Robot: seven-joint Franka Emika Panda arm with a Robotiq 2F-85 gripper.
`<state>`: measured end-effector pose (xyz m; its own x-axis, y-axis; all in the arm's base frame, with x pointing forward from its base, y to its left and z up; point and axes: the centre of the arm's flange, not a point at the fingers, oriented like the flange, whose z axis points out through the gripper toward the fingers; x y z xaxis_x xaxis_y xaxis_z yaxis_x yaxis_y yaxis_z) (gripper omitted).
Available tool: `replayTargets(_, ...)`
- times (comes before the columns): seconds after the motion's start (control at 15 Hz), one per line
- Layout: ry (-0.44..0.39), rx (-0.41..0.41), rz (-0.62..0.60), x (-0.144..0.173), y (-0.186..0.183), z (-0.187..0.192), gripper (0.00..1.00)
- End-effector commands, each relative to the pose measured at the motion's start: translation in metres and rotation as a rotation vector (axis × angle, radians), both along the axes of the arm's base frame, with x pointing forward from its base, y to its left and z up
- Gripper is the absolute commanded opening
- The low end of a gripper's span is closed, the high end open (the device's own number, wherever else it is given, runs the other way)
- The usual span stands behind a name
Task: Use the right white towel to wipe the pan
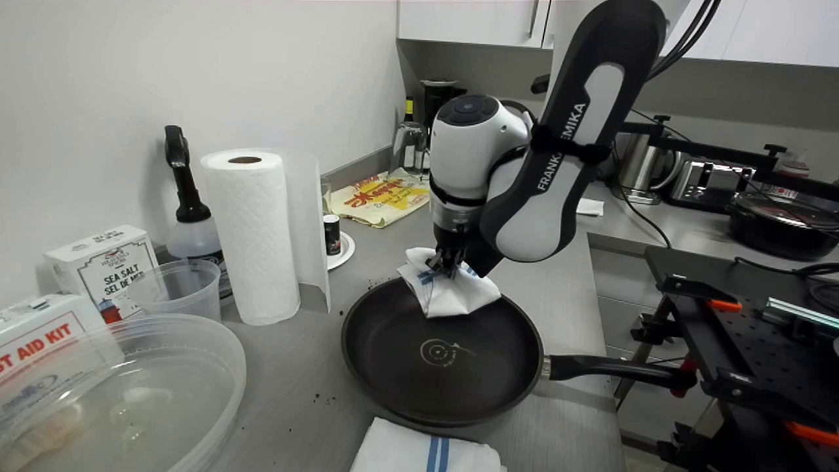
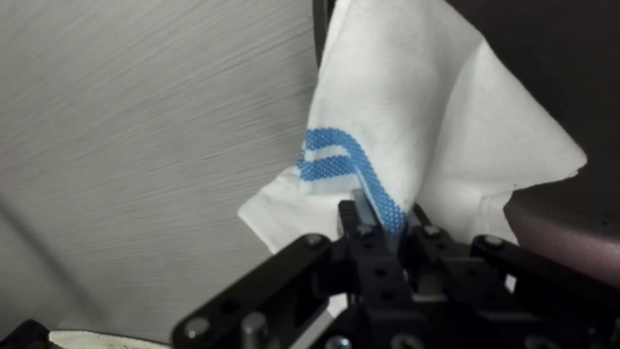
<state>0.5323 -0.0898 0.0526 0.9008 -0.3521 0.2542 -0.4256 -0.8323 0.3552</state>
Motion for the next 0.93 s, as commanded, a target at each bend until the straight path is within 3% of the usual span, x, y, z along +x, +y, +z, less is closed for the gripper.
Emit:
replayTargets(0.0, 0.0, 0.018, -0.011, 0.005, 0.007, -0.001, 0.03)
replayTargets(0.87, 0.02, 0.042, -0.049, -0.006, 0.009, -0.004, 0.03)
